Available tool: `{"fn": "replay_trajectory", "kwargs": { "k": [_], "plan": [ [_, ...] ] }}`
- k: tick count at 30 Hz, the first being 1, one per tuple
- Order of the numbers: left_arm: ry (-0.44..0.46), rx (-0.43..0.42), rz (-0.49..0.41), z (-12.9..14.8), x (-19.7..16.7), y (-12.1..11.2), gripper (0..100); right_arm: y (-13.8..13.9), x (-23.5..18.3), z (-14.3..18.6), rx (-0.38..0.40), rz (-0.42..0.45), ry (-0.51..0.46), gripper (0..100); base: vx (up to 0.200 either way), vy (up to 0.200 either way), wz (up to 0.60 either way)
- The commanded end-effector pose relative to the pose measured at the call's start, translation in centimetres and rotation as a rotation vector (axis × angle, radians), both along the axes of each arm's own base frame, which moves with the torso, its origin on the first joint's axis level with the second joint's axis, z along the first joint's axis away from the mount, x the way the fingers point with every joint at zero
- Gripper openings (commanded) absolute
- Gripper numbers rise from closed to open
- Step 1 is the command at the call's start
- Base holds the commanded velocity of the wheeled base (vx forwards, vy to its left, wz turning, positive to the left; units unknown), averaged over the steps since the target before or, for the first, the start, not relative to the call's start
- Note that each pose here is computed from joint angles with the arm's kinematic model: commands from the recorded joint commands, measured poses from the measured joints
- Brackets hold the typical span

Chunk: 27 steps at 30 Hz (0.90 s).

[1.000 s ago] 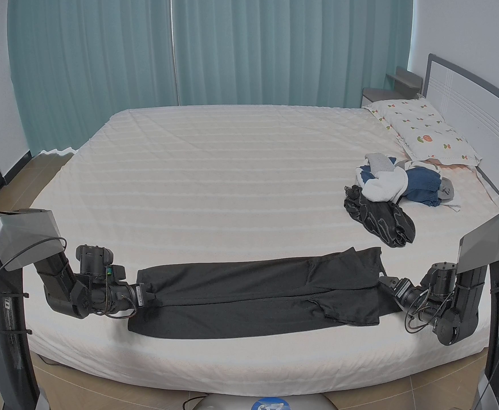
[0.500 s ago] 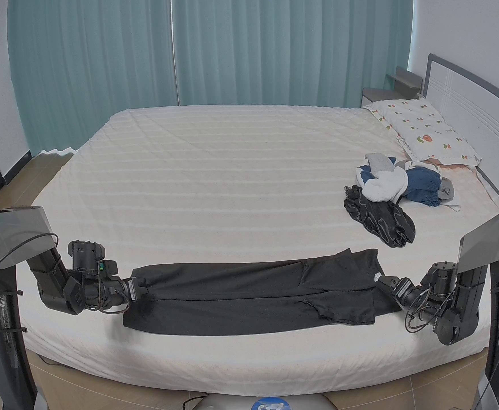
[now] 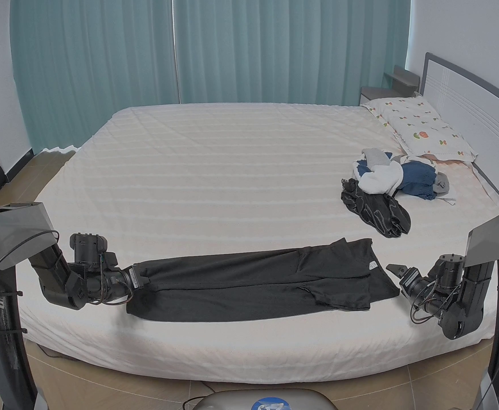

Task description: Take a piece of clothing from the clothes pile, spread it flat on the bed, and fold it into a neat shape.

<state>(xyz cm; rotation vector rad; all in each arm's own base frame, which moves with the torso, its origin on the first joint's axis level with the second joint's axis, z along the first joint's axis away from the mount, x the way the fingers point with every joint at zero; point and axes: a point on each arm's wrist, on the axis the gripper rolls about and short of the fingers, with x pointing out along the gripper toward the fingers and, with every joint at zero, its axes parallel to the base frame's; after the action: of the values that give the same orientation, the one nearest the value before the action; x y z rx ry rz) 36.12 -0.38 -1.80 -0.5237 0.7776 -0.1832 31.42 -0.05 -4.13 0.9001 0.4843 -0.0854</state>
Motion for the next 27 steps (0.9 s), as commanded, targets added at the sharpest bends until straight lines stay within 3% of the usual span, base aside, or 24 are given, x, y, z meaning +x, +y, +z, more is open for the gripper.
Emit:
{"fn": "replay_trajectory", "kwargs": {
  "k": [1, 6, 27],
  "plan": [
    [-0.025, -0.022, 0.000, 0.8, 0.6, -0.7, 0, -0.5, 0.4, 1.3, 0.005, -0.018, -0.059, 100, 0.000, 0.000, 0.00],
    [-0.047, -0.070, 0.039, 2.0, 1.5, -1.9, 0, -0.6, 0.5, 1.5, 0.015, -0.026, -0.066, 100, 0.000, 0.000, 0.00],
    [-0.126, -0.004, 0.062, 5.8, 0.7, -6.8, 0, -0.6, 0.4, 0.9, 0.017, -0.025, -0.044, 100, 0.000, -0.200, 0.00]
  ]
}}
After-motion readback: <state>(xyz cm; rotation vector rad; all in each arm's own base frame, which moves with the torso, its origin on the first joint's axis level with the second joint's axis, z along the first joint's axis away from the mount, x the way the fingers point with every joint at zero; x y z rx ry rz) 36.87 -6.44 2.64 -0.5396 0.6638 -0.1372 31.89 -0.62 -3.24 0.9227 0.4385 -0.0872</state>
